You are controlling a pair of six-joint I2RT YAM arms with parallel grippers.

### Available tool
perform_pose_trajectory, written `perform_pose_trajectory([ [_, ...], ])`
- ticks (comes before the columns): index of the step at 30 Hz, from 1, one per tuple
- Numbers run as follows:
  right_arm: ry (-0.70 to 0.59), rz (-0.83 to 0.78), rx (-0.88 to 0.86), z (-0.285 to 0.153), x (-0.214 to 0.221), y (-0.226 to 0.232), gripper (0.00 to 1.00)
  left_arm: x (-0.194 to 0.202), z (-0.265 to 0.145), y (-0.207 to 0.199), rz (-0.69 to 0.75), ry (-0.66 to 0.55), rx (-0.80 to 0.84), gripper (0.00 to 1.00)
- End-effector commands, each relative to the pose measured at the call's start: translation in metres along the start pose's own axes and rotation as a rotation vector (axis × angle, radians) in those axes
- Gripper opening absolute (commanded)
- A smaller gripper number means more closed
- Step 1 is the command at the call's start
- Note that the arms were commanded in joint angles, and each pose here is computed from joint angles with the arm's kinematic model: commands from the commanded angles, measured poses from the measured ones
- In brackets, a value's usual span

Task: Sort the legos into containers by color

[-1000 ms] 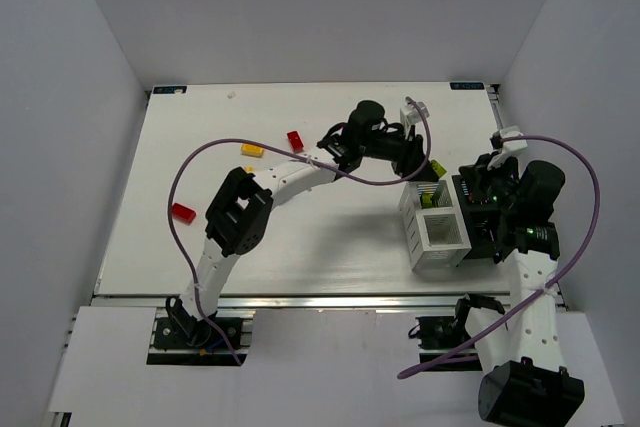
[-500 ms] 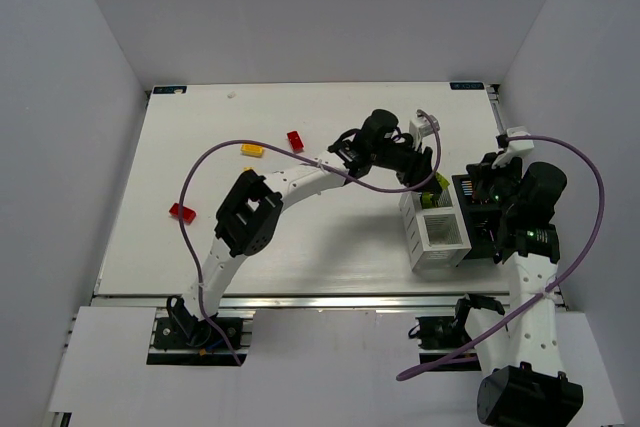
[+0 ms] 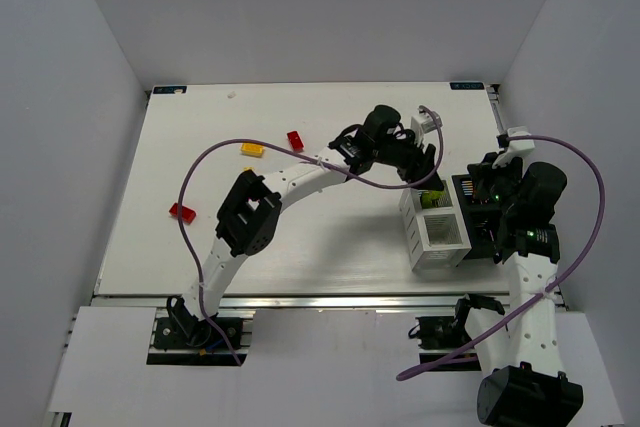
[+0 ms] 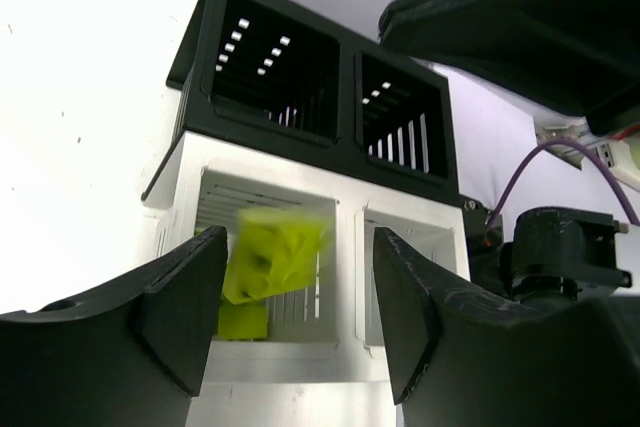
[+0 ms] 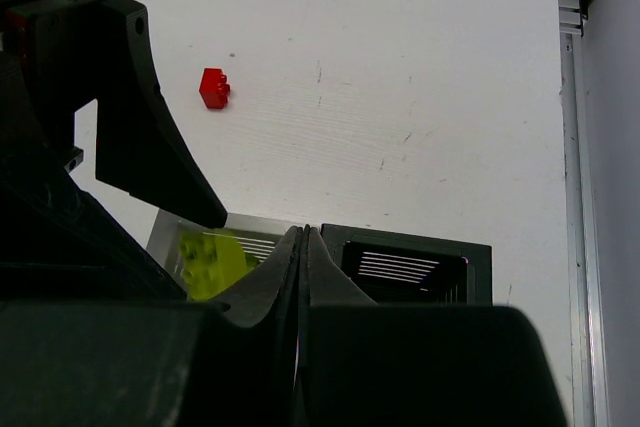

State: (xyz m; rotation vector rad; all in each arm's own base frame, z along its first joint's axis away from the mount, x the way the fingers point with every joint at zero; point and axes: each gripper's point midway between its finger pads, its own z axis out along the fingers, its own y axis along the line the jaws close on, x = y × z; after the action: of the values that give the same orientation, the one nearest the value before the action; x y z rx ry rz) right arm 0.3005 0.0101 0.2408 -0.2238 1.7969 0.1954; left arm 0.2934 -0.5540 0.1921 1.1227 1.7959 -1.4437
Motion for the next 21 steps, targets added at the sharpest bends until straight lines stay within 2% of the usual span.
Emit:
perform_pose_trajectory([
  [1, -0.049, -0.016, -0.002, 0.0, -0.011, -0.001, 0.0, -0.02, 0.0, -0.015, 0.038, -0.022, 0.03, 0.7],
  [7, -0.048, -0.016, -0.003, 0.0, -0.01, -0.001, 0.0, -0.018, 0.0, -0.015, 0.031, -0.015, 0.027, 0.7],
  [8, -0.05, -0.019, -0.008, 0.0, -0.011, 0.0, 0.0, -0.019, -0.001, -0.016, 0.032, -0.016, 0.028, 0.66],
  [10, -0.051, -0.023, -0.034, 0.0, -0.011, 0.004, 0.0, -0.03, -0.005, -0.022, 0.05, -0.035, 0.024, 0.54],
  [11, -0.051, -0.04, -0.055, 0.0, -0.01, 0.008, 0.0, -0.036, -0.008, -0.023, 0.056, -0.044, 0.014, 0.3],
  [12, -0.054, -0.054, -0.085, 0.0, -0.011, 0.013, 0.02, -0.044, -0.015, -0.022, 0.058, -0.059, -0.005, 0.16],
  [13, -0.057, -0.066, -0.161, -0.001, -0.011, 0.026, 0.09, -0.062, -0.029, -0.025, 0.07, -0.093, -0.052, 0.03],
  [14, -0.062, -0.084, -0.204, -0.002, -0.012, 0.032, 0.14, -0.061, -0.035, -0.027, 0.067, -0.091, -0.069, 0.0],
  [15, -0.059, -0.123, -0.26, -0.002, -0.009, 0.04, 0.18, -0.065, -0.047, -0.023, 0.076, -0.1, -0.104, 0.0],
  [16, -0.07, -0.142, -0.371, -0.006, -0.007, 0.058, 0.28, -0.07, -0.061, -0.014, 0.085, -0.123, -0.182, 0.0],
  [18, -0.071, -0.215, -0.504, -0.009, 0.002, 0.075, 0.37, -0.072, -0.1, -0.024, 0.12, -0.143, -0.272, 0.0],
  [19, -0.097, -0.228, -0.647, -0.02, 0.003, 0.095, 0.44, -0.071, -0.12, -0.013, 0.107, -0.15, -0.362, 0.0],
  [20, -0.114, -0.255, -0.73, -0.026, 0.003, 0.107, 0.48, -0.061, -0.146, -0.021, 0.1, -0.149, -0.402, 0.0],
  [21, -0.12, -0.271, -0.819, -0.032, 0.012, 0.118, 0.57, -0.049, -0.162, -0.018, 0.092, -0.127, -0.452, 0.0],
])
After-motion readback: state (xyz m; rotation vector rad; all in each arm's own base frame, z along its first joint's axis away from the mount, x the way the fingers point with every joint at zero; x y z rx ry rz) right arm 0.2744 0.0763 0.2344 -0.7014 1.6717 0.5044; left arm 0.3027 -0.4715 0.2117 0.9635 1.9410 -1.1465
